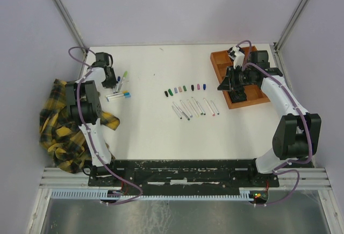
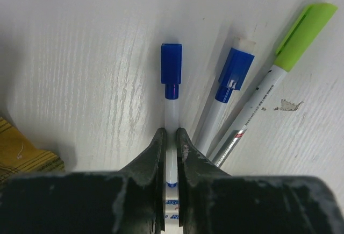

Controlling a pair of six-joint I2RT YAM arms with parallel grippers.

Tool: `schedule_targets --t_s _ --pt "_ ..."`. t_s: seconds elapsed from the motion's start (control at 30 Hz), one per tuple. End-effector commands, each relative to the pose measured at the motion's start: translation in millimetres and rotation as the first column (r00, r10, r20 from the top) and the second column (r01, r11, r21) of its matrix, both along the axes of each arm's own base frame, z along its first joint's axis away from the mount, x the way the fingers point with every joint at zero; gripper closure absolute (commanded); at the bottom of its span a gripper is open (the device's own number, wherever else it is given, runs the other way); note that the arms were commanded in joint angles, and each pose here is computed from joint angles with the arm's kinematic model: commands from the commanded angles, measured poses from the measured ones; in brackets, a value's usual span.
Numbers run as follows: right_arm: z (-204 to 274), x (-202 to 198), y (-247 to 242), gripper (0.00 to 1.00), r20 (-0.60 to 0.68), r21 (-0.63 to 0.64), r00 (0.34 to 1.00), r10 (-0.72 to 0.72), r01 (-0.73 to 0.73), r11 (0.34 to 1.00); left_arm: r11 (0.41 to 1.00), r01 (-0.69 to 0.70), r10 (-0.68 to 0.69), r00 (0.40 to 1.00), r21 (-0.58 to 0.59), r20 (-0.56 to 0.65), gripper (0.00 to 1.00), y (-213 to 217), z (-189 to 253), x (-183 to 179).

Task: Open the pen caps
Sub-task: Pick up the pen from the center of the board.

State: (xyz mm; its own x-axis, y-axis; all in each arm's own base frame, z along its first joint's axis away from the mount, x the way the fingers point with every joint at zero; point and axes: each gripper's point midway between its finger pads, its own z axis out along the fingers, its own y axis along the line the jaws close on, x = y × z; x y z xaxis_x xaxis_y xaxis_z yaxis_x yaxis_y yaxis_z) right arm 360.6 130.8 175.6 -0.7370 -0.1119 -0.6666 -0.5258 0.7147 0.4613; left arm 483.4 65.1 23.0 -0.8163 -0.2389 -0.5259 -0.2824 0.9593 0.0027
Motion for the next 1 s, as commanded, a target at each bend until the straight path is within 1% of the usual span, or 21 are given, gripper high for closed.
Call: schedule_targets --t_s 0.0,0.13,0.23,0.33,0.37,0.43,0.53,0.57,0.6,0.63,0.67,0.77,0.83,0.97 --pt "24.4 -3.2 5.9 0.69 0.069 0.03 0.997 0.025 -0.027 0.999 1.0 -0.015 0.015 0.998 -0.006 0.058 0.97 0.9 28.9 11.0" --pt "33.6 -7.4 10.0 0.69 0.094 0.052 0.995 0.037 -0.042 0.998 0.999 -0.041 0.047 0.98 -0.031 0.194 0.97 -1.5 75.4 21.7" --pt "45.5 -13.0 15.3 0.69 0.134 0.076 0.99 0.055 -0.065 0.995 0.994 -0.045 0.075 0.943 -0.1 0.324 0.97 -11.7 117.2 26.8" --pt "63.2 -22.2 23.8 0.69 0.191 0.117 0.978 0.084 -0.108 0.987 0.978 0.008 0.091 0.886 -0.21 0.454 0.97 -36.6 159.9 26.5" --pt "70.1 -25.9 25.9 0.69 0.213 0.133 0.973 0.091 -0.121 0.984 0.965 0.036 0.106 0.852 -0.261 0.512 0.97 -48.1 180.8 23.3" --pt "85.1 -34.6 31.1 0.69 0.26 0.17 0.96 0.104 -0.151 0.974 0.929 0.126 0.117 0.792 -0.349 0.599 0.97 -73.9 206.9 13.2" --pt "110.7 -50.8 36.8 0.68 0.352 0.216 0.93 0.107 -0.192 0.957 0.845 0.312 0.115 0.686 -0.433 0.718 0.97 -120.0 242.5 -18.2" --pt "119.3 -55.4 38.6 0.66 0.382 0.231 0.918 0.104 -0.204 0.951 0.817 0.365 0.124 0.645 -0.446 0.754 0.97 -133.4 253.2 -31.3" --pt "129.2 -59.0 40.4 0.64 0.424 0.243 0.9 0.101 -0.221 0.944 0.79 0.426 0.132 0.584 -0.441 0.801 0.97 -146.5 268.0 -44.3" --pt "136.8 -64.7 42.3 0.61 0.446 0.26 0.89 0.097 -0.233 0.937 0.765 0.469 0.143 0.544 -0.441 0.827 0.97 -158.1 276.7 -59.9" --pt "144.5 -69.9 44.5 0.59 0.473 0.275 0.876 0.094 -0.248 0.929 0.739 0.502 0.15 0.528 -0.45 0.836 0.97 -171.0 273.0 -76.4" --pt "163.4 -85.4 50.5 0.54 0.528 0.316 0.844 0.093 -0.297 0.901 0.669 0.602 0.175 0.444 -0.437 0.879 0.97 -202.5 287.7 -118.0" --pt "174.8 -93.6 54.0 0.5 0.556 0.344 0.827 0.09 -0.327 0.88 0.624 0.657 0.189 0.398 -0.423 0.898 0.97 -222.6 294.5 -143.8" --pt "187.8 -109.1 66.0 0.4 0.584 0.406 0.807 0.09 -0.386 0.828 0.557 0.733 0.235 0.313 -0.392 0.92 0.97 -244.9 303.8 -186.5"
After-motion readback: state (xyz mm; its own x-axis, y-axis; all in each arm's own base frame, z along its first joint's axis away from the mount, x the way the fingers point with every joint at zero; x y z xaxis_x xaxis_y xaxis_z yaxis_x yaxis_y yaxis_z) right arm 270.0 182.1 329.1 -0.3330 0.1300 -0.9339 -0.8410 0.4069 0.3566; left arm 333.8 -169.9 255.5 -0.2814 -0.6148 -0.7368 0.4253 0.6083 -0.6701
